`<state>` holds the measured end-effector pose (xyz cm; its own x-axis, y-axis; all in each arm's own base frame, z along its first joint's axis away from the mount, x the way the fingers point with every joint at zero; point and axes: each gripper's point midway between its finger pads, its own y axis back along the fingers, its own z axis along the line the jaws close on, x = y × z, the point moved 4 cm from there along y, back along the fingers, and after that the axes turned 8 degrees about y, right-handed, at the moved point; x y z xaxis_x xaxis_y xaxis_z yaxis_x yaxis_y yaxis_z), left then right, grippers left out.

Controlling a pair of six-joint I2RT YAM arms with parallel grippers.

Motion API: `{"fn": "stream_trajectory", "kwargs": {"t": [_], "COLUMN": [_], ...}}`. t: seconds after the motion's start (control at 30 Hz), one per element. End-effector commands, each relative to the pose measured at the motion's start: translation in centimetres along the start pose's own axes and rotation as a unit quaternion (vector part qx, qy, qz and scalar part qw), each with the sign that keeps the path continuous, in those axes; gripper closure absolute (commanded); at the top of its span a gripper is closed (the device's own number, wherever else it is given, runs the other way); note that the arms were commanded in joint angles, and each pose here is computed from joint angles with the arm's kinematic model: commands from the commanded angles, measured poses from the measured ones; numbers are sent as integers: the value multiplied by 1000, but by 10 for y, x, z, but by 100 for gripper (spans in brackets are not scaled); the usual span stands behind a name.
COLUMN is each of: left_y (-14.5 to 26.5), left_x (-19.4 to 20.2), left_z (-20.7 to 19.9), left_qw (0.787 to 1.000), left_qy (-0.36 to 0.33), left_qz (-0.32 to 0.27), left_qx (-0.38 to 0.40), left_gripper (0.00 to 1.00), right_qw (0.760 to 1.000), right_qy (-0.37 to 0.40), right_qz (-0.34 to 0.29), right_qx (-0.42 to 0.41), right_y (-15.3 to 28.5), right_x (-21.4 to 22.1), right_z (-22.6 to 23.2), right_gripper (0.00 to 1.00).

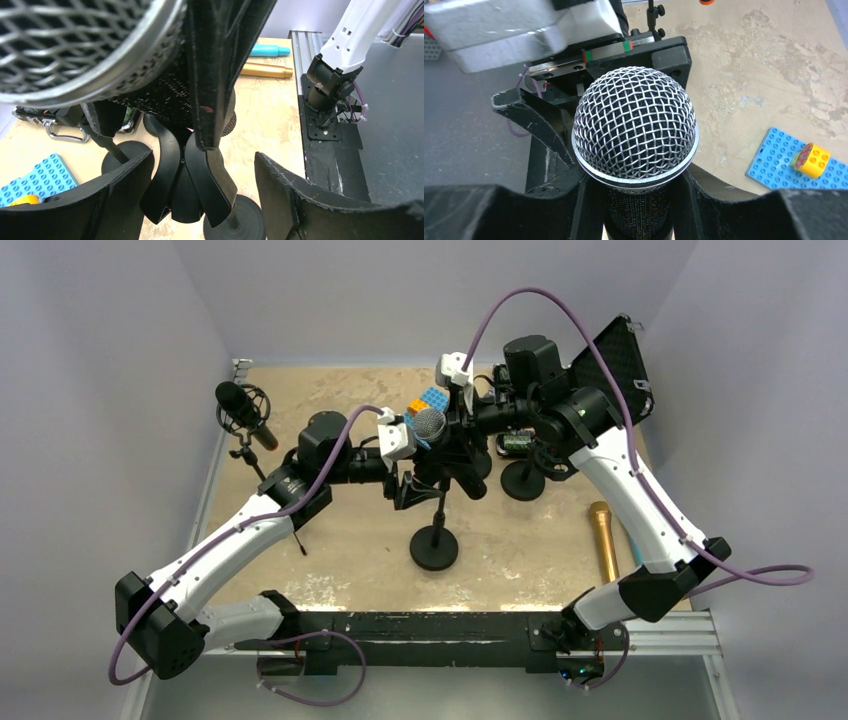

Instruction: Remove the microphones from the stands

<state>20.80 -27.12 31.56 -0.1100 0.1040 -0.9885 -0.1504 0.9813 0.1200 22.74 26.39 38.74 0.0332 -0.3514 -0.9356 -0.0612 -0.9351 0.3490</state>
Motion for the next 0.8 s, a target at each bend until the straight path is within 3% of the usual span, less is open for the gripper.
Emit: {"fn": "stream_trajectory", "kwargs": {"t": [0.0, 0.17, 0.33, 0.4, 0.47, 0.57, 0.6, 0.77], "left_y": [7, 8, 7, 7, 6, 5, 5, 6], "left_x": [-1, 2, 2, 2, 2, 4, 4, 12], "left_z": [5, 11, 9, 8, 6, 5, 5, 5], "left_qw": [999, 997, 998, 998, 999, 999, 999, 999], "left_qy": [12, 50, 48, 47, 44, 35, 33, 42], "left_qz": [-3, -7, -11, -10, -7, -3, -2, 7], "left_qx": [-35, -54, -37, -29, -14, -5, -5, -7], "left_gripper": [23, 23, 33, 42, 59, 93, 100, 100], "right_qw": [993, 992, 992, 992, 992, 992, 993, 991], "right_qy": [97, 114, 115, 115, 116, 112, 107, 98], "right_qz": [-59, -56, -52, -51, -50, -49, -51, -93], "right_qx": [-6, -15, -18, -17, -15, -15, -16, 0], "right_y": [13, 11, 10, 9, 9, 9, 9, 20], "right_x": [-42, -40, -38, -37, -37, -36, -37, -71], "right_z": [10, 17, 19, 18, 18, 17, 18, 20], "right_gripper": [100, 100, 100, 100, 100, 100, 100, 100]}}
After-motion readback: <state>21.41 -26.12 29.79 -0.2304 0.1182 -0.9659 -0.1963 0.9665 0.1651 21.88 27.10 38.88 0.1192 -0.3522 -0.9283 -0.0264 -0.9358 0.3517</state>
